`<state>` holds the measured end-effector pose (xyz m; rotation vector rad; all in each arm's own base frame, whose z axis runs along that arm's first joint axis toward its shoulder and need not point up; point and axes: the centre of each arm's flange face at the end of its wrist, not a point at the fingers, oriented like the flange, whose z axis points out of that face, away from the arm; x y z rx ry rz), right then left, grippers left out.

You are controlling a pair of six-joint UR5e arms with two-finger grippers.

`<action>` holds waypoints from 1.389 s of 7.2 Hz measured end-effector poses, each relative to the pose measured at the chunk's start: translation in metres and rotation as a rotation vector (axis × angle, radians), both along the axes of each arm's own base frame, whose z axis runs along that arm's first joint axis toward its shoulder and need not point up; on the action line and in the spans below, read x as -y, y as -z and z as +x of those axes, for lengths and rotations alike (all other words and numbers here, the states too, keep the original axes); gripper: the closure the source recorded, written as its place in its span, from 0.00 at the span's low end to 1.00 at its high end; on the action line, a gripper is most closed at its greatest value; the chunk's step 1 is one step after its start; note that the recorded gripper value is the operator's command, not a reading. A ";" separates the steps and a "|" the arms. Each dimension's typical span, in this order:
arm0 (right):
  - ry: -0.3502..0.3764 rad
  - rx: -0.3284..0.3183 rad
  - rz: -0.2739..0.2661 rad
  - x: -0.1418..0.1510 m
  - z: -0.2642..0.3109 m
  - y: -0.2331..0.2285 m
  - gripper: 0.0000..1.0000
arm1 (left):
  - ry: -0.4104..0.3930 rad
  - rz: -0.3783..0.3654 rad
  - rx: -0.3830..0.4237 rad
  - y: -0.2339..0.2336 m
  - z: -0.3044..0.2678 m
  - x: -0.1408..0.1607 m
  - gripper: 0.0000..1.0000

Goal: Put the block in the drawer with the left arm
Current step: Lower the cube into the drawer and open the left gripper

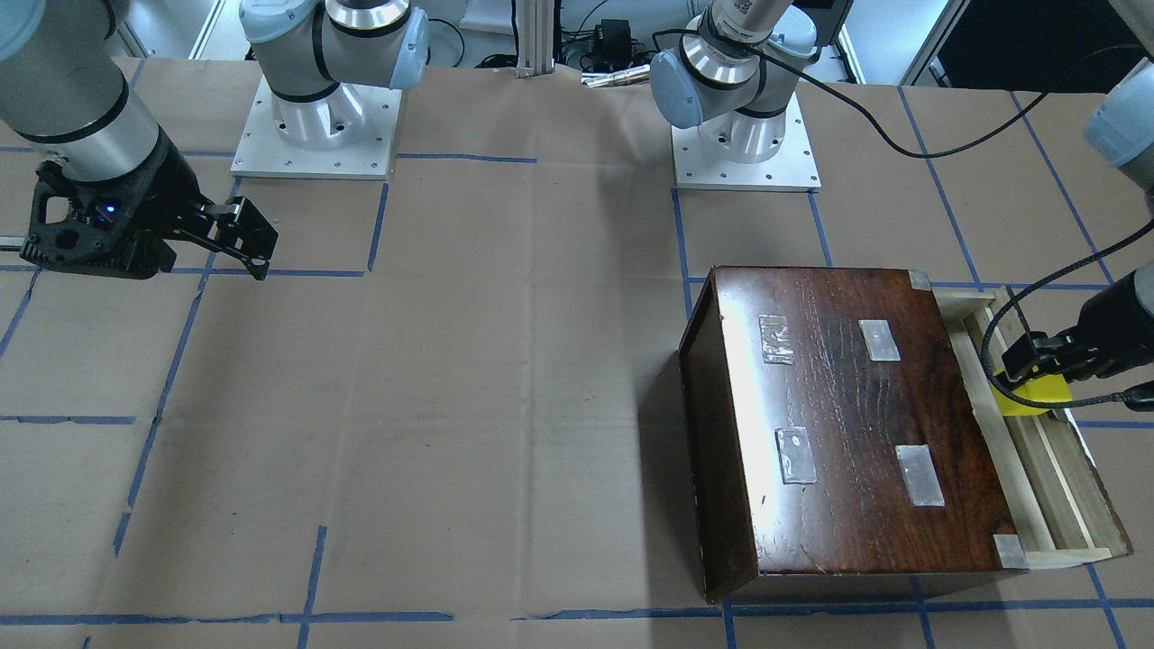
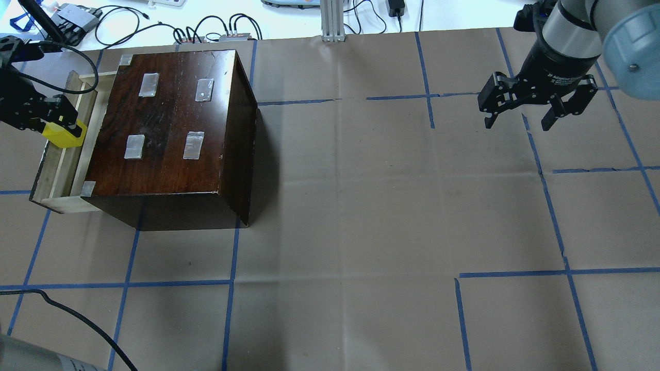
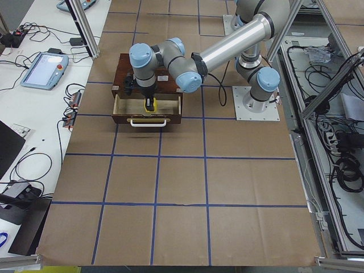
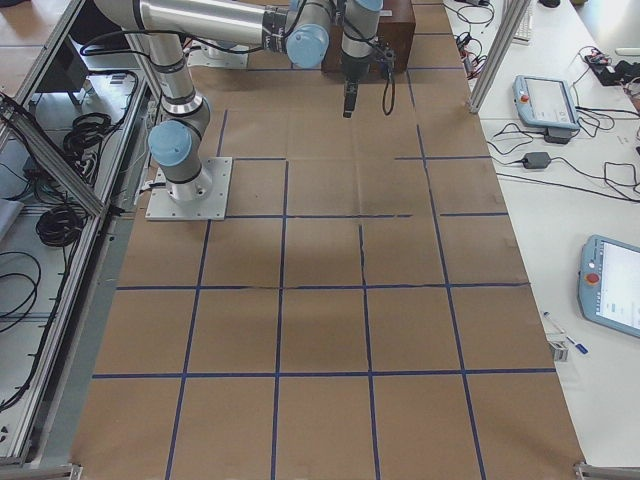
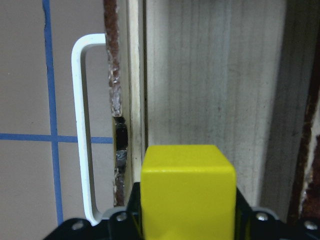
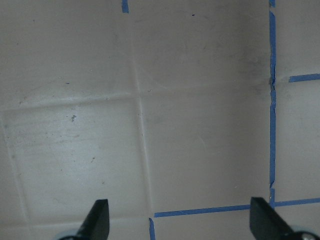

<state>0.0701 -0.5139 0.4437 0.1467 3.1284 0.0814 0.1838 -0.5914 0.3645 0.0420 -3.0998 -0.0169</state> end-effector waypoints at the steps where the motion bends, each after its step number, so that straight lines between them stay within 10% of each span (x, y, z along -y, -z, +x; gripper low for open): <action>1: 0.000 0.000 0.000 0.000 0.000 0.000 0.00 | 0.003 -0.002 0.002 0.006 0.001 0.004 0.75; 4: 0.000 0.000 0.001 0.000 0.000 0.000 0.00 | 0.009 -0.003 0.002 0.011 -0.003 0.008 0.55; 5: 0.000 0.000 0.001 0.000 0.000 0.000 0.00 | 0.010 -0.003 0.001 0.011 -0.004 0.008 0.08; 10: 0.000 0.000 0.000 0.000 0.000 0.000 0.00 | 0.013 -0.038 0.019 -0.013 -0.010 0.003 0.01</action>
